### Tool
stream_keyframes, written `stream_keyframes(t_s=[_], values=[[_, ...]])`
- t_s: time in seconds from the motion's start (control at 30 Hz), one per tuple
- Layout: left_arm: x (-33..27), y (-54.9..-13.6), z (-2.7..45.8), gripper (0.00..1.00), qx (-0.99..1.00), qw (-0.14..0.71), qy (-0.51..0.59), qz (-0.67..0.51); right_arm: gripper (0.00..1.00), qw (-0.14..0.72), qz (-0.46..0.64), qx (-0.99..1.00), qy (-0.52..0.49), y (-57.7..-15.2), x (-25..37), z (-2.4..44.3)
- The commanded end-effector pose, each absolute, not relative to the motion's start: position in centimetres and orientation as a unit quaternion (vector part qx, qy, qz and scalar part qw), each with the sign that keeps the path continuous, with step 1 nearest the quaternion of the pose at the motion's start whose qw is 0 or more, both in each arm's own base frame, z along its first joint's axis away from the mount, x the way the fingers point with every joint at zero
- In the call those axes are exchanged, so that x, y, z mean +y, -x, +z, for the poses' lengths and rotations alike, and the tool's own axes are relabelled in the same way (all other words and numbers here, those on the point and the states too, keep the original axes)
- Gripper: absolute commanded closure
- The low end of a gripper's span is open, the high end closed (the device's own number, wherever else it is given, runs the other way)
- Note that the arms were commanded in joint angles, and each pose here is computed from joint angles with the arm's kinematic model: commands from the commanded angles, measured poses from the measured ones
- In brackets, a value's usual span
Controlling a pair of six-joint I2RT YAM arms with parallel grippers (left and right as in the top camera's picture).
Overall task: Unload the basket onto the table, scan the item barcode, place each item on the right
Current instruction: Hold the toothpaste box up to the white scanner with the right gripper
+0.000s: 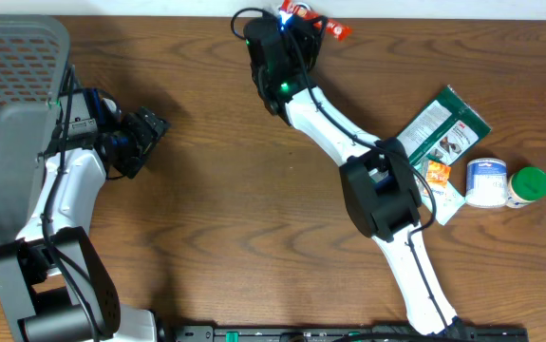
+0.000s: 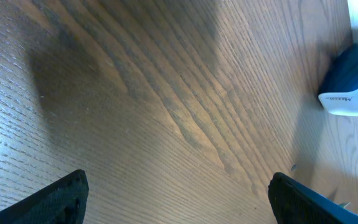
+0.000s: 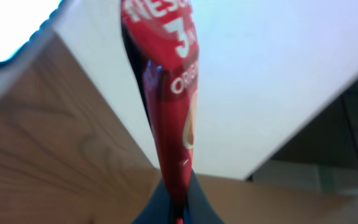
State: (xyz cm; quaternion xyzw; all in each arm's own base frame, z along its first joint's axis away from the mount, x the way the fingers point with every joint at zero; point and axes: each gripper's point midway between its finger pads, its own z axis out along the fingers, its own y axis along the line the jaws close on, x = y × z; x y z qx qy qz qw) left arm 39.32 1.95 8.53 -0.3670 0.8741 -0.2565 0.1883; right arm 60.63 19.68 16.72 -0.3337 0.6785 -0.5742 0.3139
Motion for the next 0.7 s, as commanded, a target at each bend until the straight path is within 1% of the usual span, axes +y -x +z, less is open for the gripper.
stream_keyframes(t_s=[0.0, 0.07, 0.17, 0.27, 0.47, 0.67], values=[[2.7, -39.7, 8.7, 0.10, 0.872, 0.195, 0.372, -0.250, 0.99, 0.322, -0.557, 0.690, 0.331, -61.8, 18.9, 14.2], [2.7, -39.7, 8.7, 0.10, 0.873, 0.195, 0.372, -0.250, 0.99, 0.310, -0.551, 0.694, 0.344, -61.8, 18.8, 12.6], [2.7, -39.7, 8.7, 0.10, 0.873, 0.195, 0.372, -0.250, 0.99, 0.319, -0.495, 0.723, 0.362, -61.7, 19.5, 9.9], [2.7, -39.7, 8.7, 0.10, 0.872, 0.195, 0.372, -0.250, 0.99, 0.322, -0.464, 0.733, 0.379, -61.6, 20.2, 8.6], [2.7, -39.7, 8.7, 0.10, 0.872, 0.195, 0.372, -0.250, 0.99, 0.303, -0.452, 0.735, 0.405, -61.1, 20.3, 7.4], [2.7, -39.7, 8.7, 0.10, 0.872, 0.195, 0.372, -0.250, 0.99, 0.298, -0.456, 0.739, 0.395, -61.6, 18.9, 7.5]])
